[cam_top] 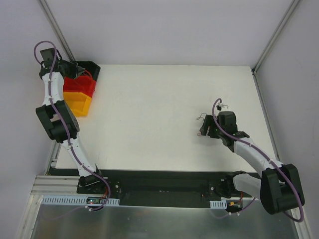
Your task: Untangle the cables
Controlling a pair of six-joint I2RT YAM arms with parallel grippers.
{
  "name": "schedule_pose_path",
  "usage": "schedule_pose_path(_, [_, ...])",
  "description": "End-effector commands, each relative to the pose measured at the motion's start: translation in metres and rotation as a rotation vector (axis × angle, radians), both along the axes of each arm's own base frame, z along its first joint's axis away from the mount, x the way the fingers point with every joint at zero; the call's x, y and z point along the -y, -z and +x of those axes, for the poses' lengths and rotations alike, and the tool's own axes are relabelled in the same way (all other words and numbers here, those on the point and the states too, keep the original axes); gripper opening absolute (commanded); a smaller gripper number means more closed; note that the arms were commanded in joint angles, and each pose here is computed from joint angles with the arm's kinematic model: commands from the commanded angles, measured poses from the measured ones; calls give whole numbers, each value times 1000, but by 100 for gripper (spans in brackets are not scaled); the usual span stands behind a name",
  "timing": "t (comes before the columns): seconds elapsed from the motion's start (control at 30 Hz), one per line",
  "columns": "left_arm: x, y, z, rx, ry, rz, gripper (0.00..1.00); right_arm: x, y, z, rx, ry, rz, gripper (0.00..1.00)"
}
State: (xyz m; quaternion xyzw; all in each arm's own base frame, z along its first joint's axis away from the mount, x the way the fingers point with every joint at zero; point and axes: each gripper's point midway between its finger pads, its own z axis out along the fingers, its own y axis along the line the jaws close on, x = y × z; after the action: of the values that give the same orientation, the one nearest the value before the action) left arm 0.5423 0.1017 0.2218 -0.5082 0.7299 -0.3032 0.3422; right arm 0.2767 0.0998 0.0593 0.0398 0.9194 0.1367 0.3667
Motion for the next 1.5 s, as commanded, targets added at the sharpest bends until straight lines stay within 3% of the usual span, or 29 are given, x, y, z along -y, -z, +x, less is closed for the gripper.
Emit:
schedule_pose_path(0.0, [-30, -27, 13, 84, -20, 122, 0, 1, -6, 7, 37, 12, -2, 75])
schedule_pose_path(0.17, [-59, -32, 16, 85, -55, 317, 0, 8, -6, 9, 49, 39, -35, 75])
schedule_pose_path(0.5, [-71, 1, 39, 136, -27, 355, 0, 8, -9, 13, 99, 41, -21, 75])
schedule_pose_path(0.6, [-79, 1, 42, 138, -40, 429, 0, 5, -9, 13, 96, 34, -16, 75])
schedule_pose_path(0.97, [-101, 40, 17, -11, -80, 583, 0, -4, -16, 10, 98, -4, 26, 75])
schedule_pose_path(1.23, [-105, 47, 19, -25, -99, 580, 0, -4, -14, 10, 91, -4, 24, 75])
schedule_pose_path(1.47, [-91, 77, 15, -51, -148, 417, 0, -3, -15, 10, 93, -2, 23, 75])
